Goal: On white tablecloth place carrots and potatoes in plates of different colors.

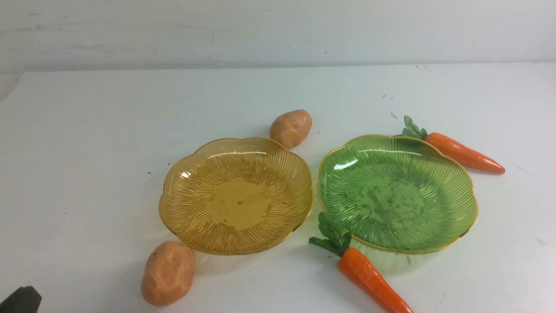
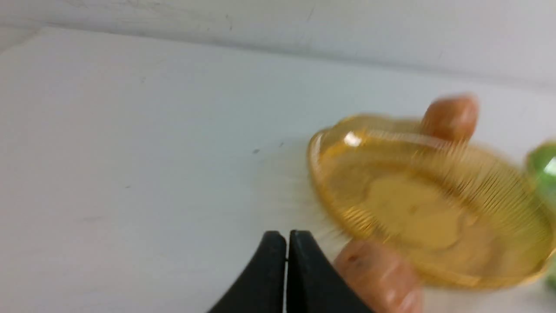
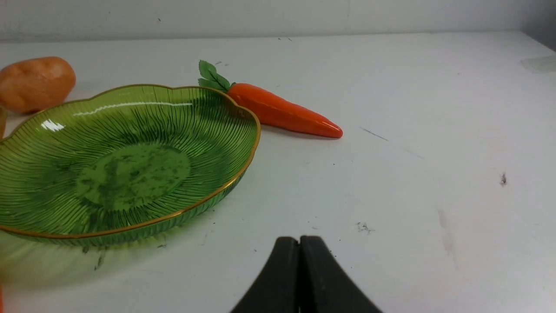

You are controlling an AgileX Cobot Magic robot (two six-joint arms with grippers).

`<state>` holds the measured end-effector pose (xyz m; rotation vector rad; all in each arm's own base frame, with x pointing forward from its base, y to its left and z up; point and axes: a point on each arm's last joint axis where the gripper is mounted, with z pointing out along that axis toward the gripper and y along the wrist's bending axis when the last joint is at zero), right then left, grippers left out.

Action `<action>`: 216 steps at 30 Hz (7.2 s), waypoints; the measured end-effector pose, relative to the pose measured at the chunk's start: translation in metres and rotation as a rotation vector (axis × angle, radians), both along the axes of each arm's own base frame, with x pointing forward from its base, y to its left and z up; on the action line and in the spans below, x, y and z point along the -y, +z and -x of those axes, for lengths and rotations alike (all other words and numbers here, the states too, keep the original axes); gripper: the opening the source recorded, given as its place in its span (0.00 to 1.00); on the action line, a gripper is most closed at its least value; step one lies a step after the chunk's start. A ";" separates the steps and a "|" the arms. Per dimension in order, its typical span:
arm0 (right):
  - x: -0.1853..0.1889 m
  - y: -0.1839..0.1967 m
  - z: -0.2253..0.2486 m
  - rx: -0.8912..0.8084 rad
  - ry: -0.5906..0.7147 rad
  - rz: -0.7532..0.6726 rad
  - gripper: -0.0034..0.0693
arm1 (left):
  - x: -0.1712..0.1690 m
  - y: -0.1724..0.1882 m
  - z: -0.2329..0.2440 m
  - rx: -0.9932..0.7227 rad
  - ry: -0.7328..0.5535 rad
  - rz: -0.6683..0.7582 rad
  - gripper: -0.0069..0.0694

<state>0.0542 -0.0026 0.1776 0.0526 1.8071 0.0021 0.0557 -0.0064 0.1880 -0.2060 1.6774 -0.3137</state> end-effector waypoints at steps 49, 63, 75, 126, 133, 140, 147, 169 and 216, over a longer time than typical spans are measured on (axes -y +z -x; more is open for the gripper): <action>-0.055 0.128 -0.042 -0.443 0.510 -0.225 0.03 | 0.085 0.025 -0.216 -1.203 -0.415 -0.435 0.85; -0.055 0.130 -0.044 -0.409 0.513 -0.210 0.03 | 0.089 0.003 -0.208 -1.475 -0.456 -0.387 0.63; -0.055 0.130 -0.050 -0.411 0.505 -0.204 0.03 | 0.115 0.071 -0.262 -0.950 -0.509 -0.290 0.65; -0.126 0.087 -0.267 -0.878 0.530 0.181 0.40 | 0.103 0.177 -0.216 -0.833 -0.622 -0.390 0.09; -0.137 0.056 -0.305 -1.009 0.531 0.190 0.61 | 0.103 0.177 -0.216 -0.833 -0.622 -0.390 0.09; -0.122 0.074 -0.326 -0.971 0.450 0.260 0.80 | 0.103 0.177 -0.216 -0.832 -0.623 -0.392 0.09; -0.018 0.097 -0.375 -0.781 0.279 0.191 0.07 | 0.103 0.177 -0.215 -0.834 -0.624 -0.392 0.09; 0.013 -0.036 -0.418 -0.925 0.406 0.278 0.55 | 0.103 0.175 -0.213 -0.866 -0.635 -0.402 0.09; -0.095 0.050 -0.348 -1.179 0.338 -0.038 0.86 | 0.178 0.105 -0.392 -0.799 -0.819 -0.539 0.09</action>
